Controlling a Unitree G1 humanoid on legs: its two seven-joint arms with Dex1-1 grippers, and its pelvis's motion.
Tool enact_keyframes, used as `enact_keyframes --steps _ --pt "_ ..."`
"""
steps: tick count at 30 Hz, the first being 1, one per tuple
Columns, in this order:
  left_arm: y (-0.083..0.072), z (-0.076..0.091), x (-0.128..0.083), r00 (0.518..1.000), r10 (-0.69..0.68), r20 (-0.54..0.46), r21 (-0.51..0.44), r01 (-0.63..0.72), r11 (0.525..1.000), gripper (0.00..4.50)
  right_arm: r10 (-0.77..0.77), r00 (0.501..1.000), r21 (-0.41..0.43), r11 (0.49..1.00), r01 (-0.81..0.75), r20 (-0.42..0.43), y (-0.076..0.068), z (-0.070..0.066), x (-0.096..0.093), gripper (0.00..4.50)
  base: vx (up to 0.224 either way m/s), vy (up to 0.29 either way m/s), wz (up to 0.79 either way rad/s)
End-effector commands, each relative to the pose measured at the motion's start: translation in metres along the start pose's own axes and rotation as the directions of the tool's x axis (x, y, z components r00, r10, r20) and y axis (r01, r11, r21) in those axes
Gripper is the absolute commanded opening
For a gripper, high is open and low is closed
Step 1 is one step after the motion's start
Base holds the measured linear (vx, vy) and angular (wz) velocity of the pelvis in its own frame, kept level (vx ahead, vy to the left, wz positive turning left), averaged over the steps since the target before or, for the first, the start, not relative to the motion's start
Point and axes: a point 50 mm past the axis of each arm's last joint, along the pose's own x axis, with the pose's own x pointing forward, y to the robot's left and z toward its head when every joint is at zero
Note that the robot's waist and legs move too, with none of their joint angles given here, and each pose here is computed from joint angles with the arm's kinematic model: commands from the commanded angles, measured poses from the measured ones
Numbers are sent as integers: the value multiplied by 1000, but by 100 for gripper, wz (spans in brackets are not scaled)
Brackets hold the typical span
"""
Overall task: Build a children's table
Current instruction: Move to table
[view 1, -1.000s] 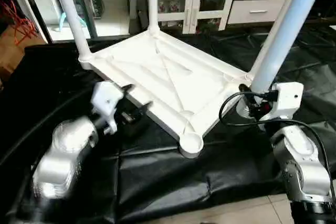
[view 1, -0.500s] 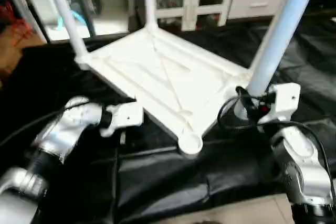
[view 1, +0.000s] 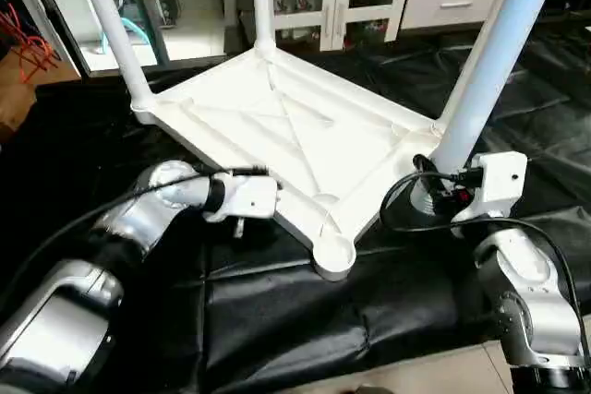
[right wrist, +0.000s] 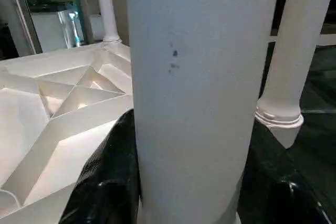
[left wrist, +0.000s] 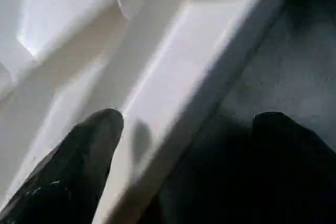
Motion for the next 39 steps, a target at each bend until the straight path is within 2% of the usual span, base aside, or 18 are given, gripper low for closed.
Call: enact_keyframes --steps 1,3,5,7,14,17,23,24,25,26,28,30,33,36,39 --pt "4 -5 0 997 23 -68 50 -20 999 440 10 999 -24 1000 -9 47 3 10 2 190 0 0 0" --pt "5 -7 0 997 41 -71 47 -38 998 404 6 999 -26 1000 -5 48 4 10 1 190 0 0 0" --pt "4 -8 0 996 34 -82 65 -29 997 401 2 999 -23 1000 -1 47 4 9 1 190 0 0 0" --pt "2 -11 -1 995 5 -100 76 2 997 373 4 999 -21 1000 -3 46 6 8 0 190 0 0 0" --pt "-4 -18 -5 985 -82 -154 100 98 990 325 12 999 -24 1000 -11 45 8 7 1 190 0 0 0" --pt "-9 -22 -11 974 -166 -156 55 177 983 300 11 999 -25 1000 -10 45 8 7 1 190 0 0 0" --pt "-11 -24 -17 961 -226 -159 -7 228 974 259 11 999 -28 1000 -10 43 7 7 2 190 0 0 0" --pt "-11 -24 -18 961 -230 -155 -23 229 973 249 12 999 -28 1000 -11 44 7 6 2 190 0 0 0" --pt "-10 -23 -18 965 -225 -134 -89 215 973 242 13 999 -28 1000 -12 44 7 6 2 190 0 0 0" --pt "-10 -23 -18 965 -225 -134 -89 215 973 242 13 999 -28 1000 -12 44 7 6 2 190 0 0 0" --pt "-11 -18 -16 973 -224 -56 -236 205 950 230 14 999 -28 1000 -13 44 8 6 3 190 0 0 0" --pt "-12 -15 -16 974 -227 -21 -285 212 935 208 14 999 -28 1000 -13 43 8 5 2 190 0 0 0" --pt "-17 -14 -15 974 -228 -12 -332 211 919 197 12 999 -28 1000 -10 42 8 5 2 190 0 0 0" --pt "-21 -14 -12 981 -193 -8 -398 173 901 166 8 999 -28 1000 -7 42 8 4 1 190 0 0 0" --pt "-25 -13 -9 988 -157 -16 -474 130 871 156 5 999 -28 1000 -4 42 8 4 0 190 0 0 0"
